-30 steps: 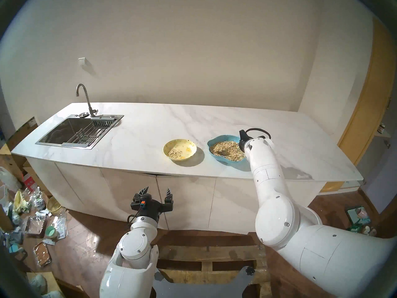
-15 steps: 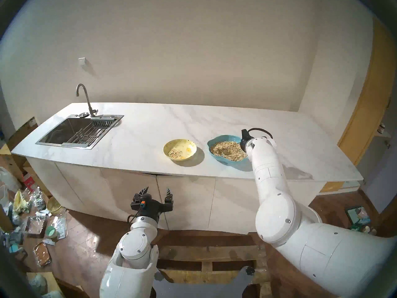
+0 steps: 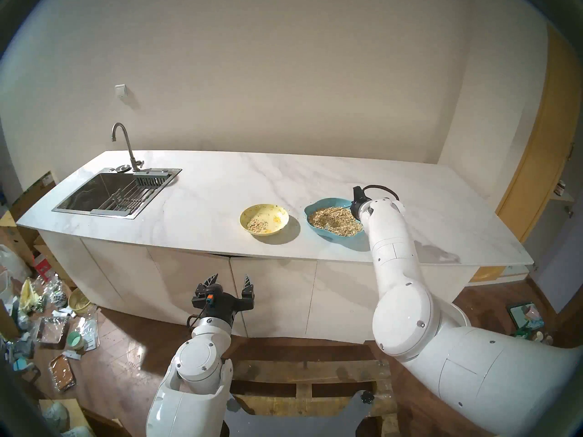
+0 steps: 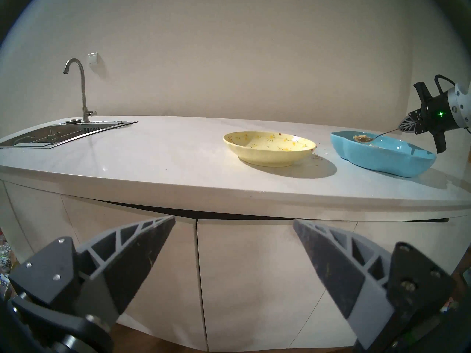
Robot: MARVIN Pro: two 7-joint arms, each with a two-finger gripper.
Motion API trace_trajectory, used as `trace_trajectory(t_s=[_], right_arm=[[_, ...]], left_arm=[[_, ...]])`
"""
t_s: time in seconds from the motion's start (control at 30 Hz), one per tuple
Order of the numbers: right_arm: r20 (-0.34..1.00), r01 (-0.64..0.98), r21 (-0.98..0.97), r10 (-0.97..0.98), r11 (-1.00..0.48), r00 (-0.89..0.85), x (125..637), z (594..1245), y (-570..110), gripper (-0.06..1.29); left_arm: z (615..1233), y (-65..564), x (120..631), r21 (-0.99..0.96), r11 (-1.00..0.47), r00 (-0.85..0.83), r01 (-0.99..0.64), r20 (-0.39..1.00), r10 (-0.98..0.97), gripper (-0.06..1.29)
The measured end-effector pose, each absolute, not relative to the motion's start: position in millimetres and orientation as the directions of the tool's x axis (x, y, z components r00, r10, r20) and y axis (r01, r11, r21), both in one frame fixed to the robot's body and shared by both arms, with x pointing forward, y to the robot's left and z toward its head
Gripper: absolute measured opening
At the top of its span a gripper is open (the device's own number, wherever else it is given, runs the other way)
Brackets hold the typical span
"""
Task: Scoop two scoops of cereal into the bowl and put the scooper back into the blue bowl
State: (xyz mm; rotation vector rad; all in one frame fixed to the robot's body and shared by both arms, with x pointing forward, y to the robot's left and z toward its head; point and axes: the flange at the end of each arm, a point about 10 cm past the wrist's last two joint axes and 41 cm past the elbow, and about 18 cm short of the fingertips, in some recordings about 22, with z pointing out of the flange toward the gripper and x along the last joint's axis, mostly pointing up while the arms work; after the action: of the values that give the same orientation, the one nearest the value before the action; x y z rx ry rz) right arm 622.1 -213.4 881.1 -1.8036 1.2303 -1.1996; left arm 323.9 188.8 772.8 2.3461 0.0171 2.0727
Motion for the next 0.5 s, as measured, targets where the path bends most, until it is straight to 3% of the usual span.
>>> trace_trajectory(t_s=[0.5], right_arm=[[0.326,-0.303,-0.881,-0.93,-0.363,0.167,621,901,-192,-0.02]], left_arm=[[773,189,324,0.015,-1.0,0.123,0.001,0.992,0.015,1.26]])
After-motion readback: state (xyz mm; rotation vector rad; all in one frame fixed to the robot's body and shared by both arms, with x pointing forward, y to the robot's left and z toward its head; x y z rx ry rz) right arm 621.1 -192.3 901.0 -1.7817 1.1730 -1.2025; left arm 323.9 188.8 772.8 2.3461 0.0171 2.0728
